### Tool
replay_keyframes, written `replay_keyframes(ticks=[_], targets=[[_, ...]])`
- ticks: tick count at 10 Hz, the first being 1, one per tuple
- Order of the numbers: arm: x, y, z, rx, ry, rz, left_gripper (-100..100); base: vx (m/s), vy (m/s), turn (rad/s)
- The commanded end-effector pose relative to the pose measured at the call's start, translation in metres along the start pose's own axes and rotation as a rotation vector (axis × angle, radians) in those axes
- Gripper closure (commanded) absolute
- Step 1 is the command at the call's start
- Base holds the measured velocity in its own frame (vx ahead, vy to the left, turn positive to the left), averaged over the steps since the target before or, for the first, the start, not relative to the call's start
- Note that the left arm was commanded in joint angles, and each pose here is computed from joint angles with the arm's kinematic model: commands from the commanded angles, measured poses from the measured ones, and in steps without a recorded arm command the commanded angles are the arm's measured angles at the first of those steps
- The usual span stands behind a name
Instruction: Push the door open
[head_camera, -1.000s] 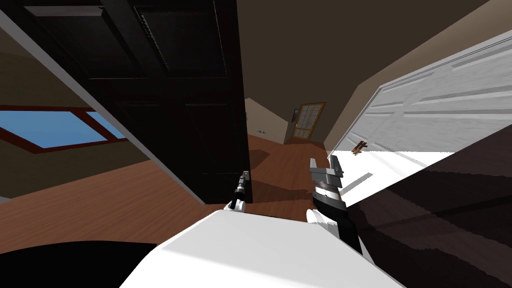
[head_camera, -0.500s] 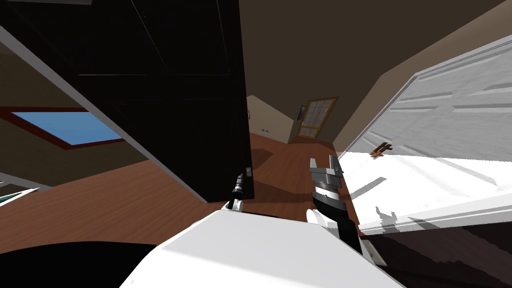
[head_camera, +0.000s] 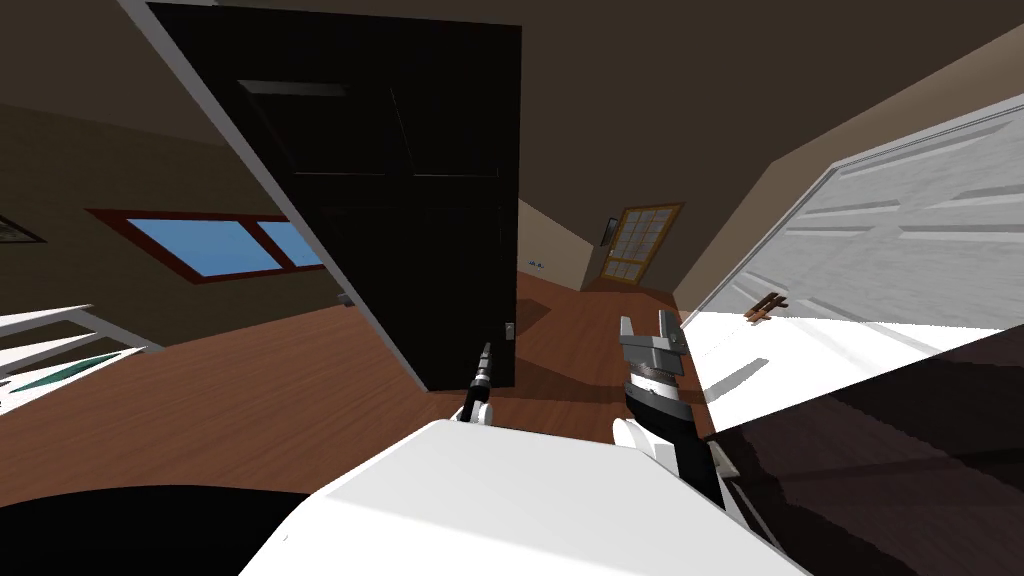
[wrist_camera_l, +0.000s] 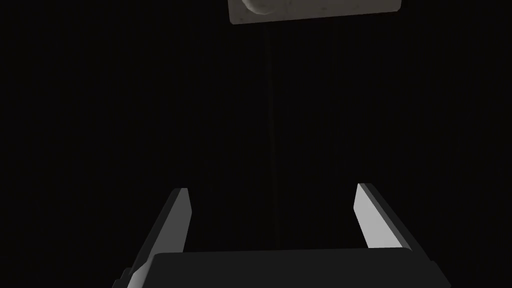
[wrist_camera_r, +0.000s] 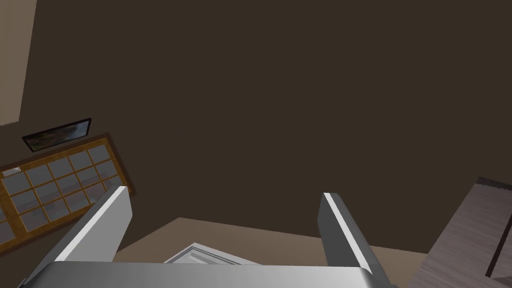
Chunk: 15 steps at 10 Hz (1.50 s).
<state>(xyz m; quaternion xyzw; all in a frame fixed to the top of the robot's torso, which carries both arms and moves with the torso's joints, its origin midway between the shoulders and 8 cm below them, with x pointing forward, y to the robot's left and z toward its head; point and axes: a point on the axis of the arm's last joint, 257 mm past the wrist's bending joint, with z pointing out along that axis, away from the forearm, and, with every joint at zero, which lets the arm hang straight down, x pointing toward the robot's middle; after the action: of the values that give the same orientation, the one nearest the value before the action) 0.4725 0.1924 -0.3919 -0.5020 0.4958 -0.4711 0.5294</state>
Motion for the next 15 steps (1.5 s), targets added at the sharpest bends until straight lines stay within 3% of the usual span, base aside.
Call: replay_keyframes(ticks=[1,2,4,6,10,15], targets=[[0.017,0.000,-0.0019,-0.002,0.008,-0.022,-100,-0.151,-0.103,0.059],[0.017,0.000,-0.0019,-0.002,0.008,-0.022,-100,-0.075,-0.095,0.020],[0.034,-0.002,-0.0047,-0.005,0.014,-0.049,-100,-0.103,-0.183,0.032],[0.022,-0.002,-0.0036,-0.002,0.009,-0.032,-100,0.015,-0.014,0.004],[-0.004,0.000,0.0000,0.002,-0.003,0.008,-100,0.168,0.118,-0.022],[-0.008,0.000,0.0012,0.002,-0.012,0.003,-100,0.194,-0.066,-0.019]])
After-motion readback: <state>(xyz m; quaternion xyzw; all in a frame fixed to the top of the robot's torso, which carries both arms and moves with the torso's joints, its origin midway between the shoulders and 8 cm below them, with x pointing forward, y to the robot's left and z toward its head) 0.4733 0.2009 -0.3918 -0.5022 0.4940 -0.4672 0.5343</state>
